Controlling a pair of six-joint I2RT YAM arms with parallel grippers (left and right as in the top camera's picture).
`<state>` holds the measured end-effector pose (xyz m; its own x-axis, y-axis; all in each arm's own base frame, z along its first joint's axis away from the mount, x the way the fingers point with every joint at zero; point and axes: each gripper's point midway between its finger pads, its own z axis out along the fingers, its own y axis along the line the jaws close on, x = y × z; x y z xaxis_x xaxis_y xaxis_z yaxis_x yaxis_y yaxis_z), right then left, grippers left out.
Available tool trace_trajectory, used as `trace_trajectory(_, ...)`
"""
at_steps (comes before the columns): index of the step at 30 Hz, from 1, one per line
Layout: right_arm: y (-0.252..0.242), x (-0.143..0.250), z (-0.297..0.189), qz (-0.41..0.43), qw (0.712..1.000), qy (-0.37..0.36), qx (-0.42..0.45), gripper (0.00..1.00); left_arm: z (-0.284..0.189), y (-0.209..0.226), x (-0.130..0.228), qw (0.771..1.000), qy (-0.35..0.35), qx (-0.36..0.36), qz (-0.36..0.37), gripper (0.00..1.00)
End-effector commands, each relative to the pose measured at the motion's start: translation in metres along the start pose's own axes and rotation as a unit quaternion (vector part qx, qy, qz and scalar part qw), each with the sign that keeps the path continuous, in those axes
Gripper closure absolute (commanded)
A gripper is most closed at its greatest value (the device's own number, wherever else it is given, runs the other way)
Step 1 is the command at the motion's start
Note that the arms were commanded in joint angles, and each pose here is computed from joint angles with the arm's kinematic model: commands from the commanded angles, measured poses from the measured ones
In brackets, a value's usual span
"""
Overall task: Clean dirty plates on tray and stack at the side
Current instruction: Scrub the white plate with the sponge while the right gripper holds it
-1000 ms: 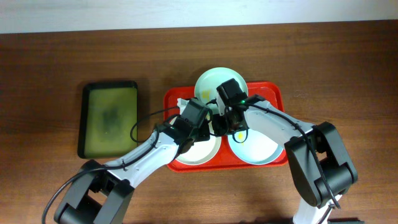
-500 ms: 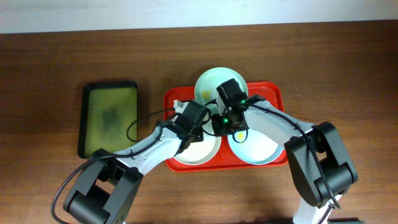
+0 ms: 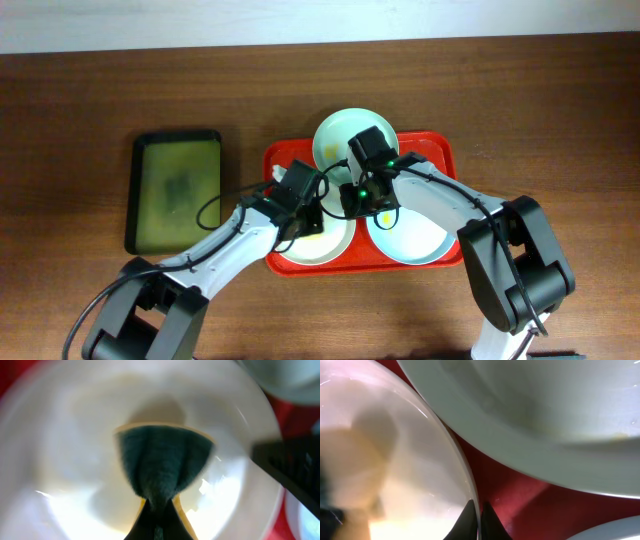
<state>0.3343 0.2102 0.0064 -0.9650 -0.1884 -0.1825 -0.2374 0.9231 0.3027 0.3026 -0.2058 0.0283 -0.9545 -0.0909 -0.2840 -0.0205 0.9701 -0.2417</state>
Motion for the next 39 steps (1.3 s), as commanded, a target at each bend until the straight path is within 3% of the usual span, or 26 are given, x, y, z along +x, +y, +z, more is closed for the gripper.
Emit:
trace_trajectory(1,-0.004,0.005,0.006,0.007,1.000,0.009,0.005,0.96,0.007,-0.018,0.024,0.998,0.042,0.034,0.007,1.00)
trace_trajectory(6,-0.004,0.005,0.006,0.007,1.000,0.009,0.005,0.96,0.026,-0.014,0.038,0.998,0.053,0.002,0.026,1.00)
trace_trajectory(11,-0.004,0.005,0.006,0.007,1.000,0.010,0.006,0.96,0.022,0.043,0.025,0.988,0.004,-0.149,0.038,1.00)
trace_trajectory(18,-0.004,0.005,0.006,0.007,1.000,0.010,0.006,0.96,-0.018,0.083,-0.013,0.963,-0.068,-0.259,0.032,1.00)
trace_trajectory(23,-0.004,0.005,0.006,0.007,1.000,0.010,0.006,0.96,-0.027,0.061,-0.029,0.974,-0.094,-0.207,0.017,1.00)
trace_trajectory(29,-0.004,0.005,0.006,0.007,1.000,0.009,0.005,0.96,0.009,-0.006,-0.011,1.000,-0.017,-0.023,0.006,1.00)
trace_trajectory(34,-0.004,0.005,0.006,0.007,1.000,0.010,0.005,0.96,0.028,0.000,-0.018,0.999,-0.027,-0.036,0.027,1.00)
trace_trajectory(39,-0.004,0.006,0.006,0.007,1.000,0.012,0.006,0.96,0.008,0.069,-0.032,0.979,-0.064,-0.193,0.016,1.00)
